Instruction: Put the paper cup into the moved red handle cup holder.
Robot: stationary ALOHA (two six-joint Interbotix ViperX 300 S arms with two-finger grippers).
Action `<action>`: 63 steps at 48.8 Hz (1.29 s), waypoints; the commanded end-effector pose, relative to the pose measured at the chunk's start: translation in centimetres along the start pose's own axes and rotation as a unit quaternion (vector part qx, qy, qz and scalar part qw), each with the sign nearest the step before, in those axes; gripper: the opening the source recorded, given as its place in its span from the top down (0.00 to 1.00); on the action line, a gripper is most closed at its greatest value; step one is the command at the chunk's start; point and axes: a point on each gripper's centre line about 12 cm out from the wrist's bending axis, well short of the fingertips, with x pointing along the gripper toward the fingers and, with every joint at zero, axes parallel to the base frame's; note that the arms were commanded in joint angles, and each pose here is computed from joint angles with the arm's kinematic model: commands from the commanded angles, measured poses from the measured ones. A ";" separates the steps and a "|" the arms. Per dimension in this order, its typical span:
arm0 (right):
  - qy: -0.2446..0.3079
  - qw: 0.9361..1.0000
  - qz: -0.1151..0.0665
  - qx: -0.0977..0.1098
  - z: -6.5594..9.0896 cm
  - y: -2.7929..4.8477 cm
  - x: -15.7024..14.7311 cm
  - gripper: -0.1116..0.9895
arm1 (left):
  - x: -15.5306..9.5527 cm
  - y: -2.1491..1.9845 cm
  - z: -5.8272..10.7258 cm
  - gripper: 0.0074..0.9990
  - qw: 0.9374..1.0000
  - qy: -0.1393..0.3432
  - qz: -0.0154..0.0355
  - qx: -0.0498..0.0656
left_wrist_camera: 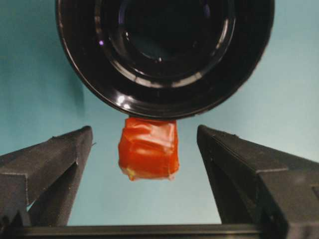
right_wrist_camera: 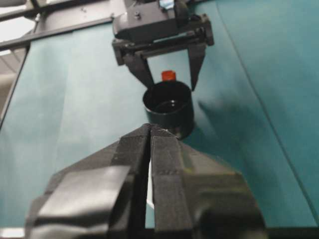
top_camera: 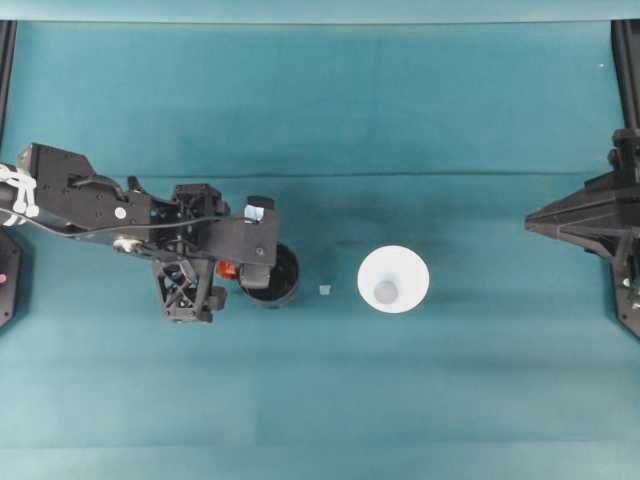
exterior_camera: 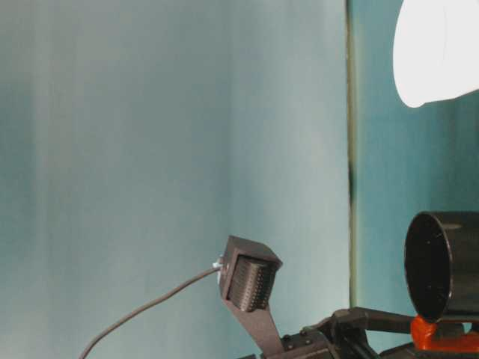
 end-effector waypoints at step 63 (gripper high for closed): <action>-0.008 1.000 0.001 0.007 0.6 0.11 0.0 0.98 | -1.9 0.48 2.5 0.70 0.999 -0.046 0.006 -0.002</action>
